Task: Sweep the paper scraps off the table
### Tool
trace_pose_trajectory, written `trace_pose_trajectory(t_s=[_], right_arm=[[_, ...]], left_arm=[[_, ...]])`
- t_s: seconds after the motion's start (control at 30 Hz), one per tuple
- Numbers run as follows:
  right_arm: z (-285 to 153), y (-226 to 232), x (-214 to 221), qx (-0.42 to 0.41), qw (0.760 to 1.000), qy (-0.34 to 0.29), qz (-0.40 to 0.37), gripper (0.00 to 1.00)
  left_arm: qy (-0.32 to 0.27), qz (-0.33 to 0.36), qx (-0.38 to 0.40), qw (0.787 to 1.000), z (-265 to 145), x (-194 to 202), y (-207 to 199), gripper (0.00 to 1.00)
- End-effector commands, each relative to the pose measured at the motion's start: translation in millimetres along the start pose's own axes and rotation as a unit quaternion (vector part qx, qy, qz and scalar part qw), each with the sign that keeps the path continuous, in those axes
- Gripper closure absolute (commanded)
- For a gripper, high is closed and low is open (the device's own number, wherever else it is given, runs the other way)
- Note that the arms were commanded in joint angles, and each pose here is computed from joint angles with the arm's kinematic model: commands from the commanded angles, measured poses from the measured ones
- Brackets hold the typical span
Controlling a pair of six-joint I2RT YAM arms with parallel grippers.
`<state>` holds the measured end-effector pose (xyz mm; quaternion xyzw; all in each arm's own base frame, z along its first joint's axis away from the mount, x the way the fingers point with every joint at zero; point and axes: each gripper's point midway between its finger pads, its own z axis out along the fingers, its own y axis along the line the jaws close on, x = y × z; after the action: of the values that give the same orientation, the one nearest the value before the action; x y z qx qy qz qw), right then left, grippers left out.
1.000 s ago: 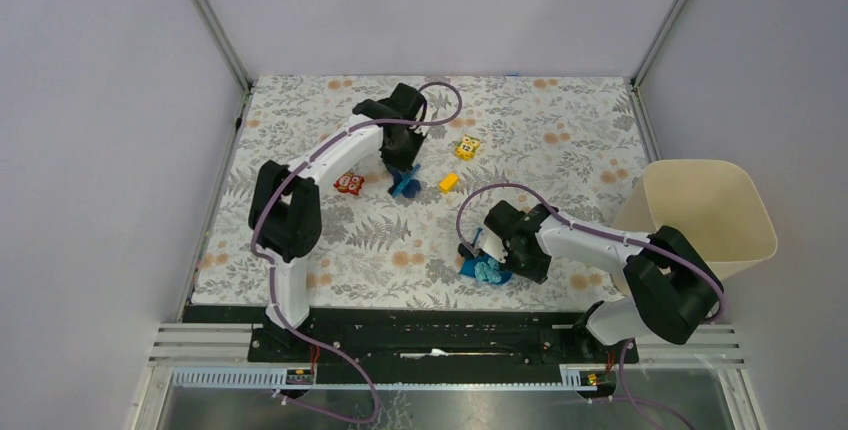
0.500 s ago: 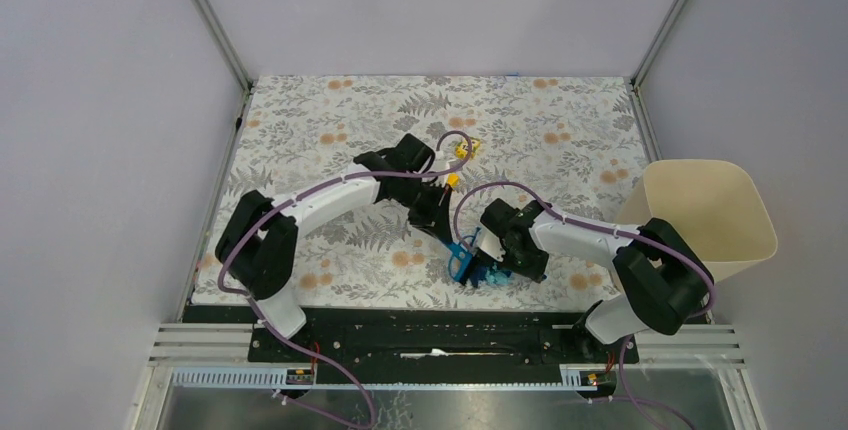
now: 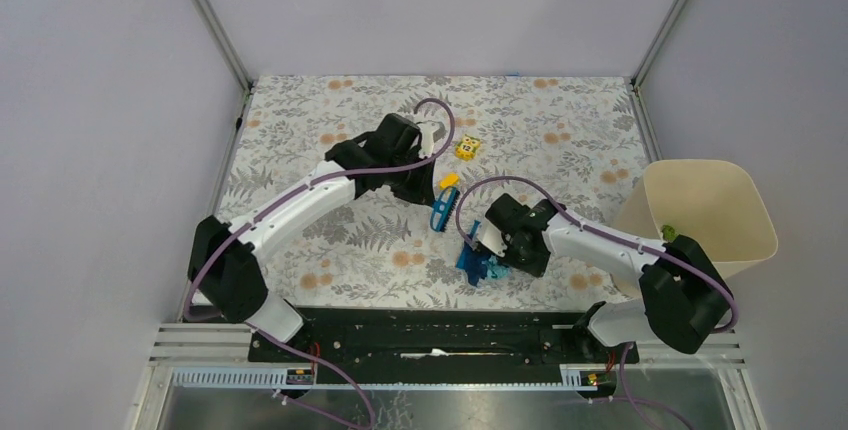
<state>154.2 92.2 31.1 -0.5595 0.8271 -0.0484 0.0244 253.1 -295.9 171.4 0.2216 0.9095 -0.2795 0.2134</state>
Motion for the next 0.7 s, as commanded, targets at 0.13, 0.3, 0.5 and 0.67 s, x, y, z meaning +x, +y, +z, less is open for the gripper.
trace_pose_trajectory(t_s=[0.13, 0.3, 0.5, 0.67], right_arm=[[-32, -8, -23, 0.014, 0.998, -0.061, -0.018, 1.00], [-54, -12, -26, 0.015, 0.997, -0.070, -0.032, 1.00], [-92, -18, -24, 0.024, 0.994, -0.083, -0.065, 1.00], [-105, -24, -25, 0.017, 0.995, -0.082, -0.053, 1.00]], left_arm=[[-0.180, -0.003, -0.152, 0.972, -56, -40, 66, 1.00], [-0.199, -0.019, -0.178, 0.964, -55, -27, 90, 1.00], [-0.154, -0.020, -0.198, 0.968, -37, -10, 108, 1.00], [-0.149, -0.022, -0.189, 0.970, -35, -7, 106, 1.00]])
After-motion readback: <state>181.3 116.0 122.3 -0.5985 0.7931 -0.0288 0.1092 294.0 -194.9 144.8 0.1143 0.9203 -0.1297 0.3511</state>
